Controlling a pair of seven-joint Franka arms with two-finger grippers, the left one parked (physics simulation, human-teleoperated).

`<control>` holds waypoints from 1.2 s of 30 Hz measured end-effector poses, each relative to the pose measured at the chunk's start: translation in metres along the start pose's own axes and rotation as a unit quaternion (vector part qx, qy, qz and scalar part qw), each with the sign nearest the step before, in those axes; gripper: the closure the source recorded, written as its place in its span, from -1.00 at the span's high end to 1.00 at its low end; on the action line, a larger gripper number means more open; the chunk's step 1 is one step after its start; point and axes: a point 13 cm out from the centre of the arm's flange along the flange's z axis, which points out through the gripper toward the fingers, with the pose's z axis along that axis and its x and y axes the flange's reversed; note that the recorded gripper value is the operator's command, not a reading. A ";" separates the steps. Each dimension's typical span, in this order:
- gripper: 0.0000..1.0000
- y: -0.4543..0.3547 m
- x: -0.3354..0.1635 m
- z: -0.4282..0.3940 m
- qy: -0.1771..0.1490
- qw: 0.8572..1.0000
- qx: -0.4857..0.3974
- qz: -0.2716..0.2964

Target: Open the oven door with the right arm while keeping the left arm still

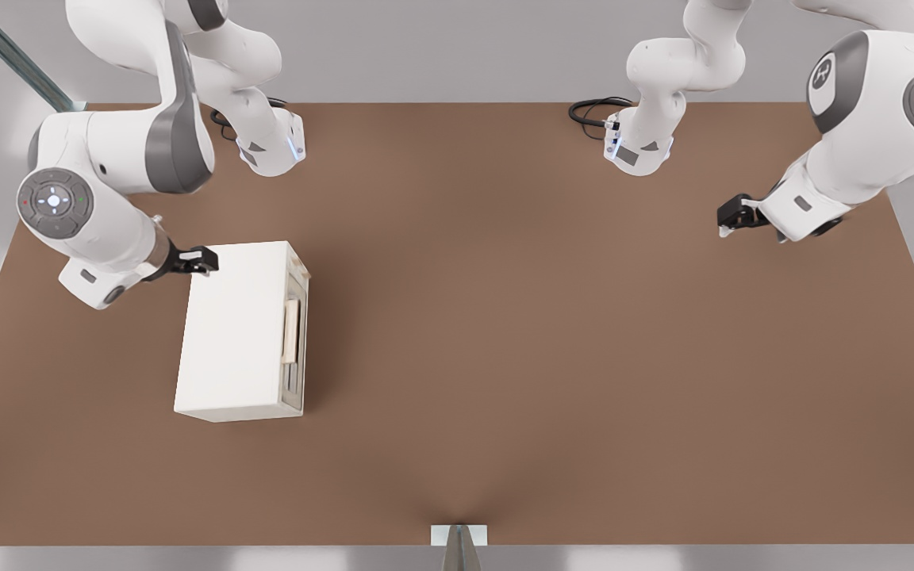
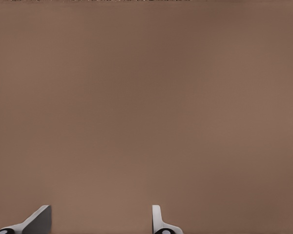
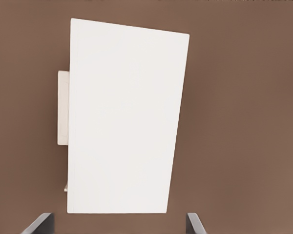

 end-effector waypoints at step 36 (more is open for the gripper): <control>-0.57 0.154 -0.099 0.201 0.047 0.949 0.305 0.062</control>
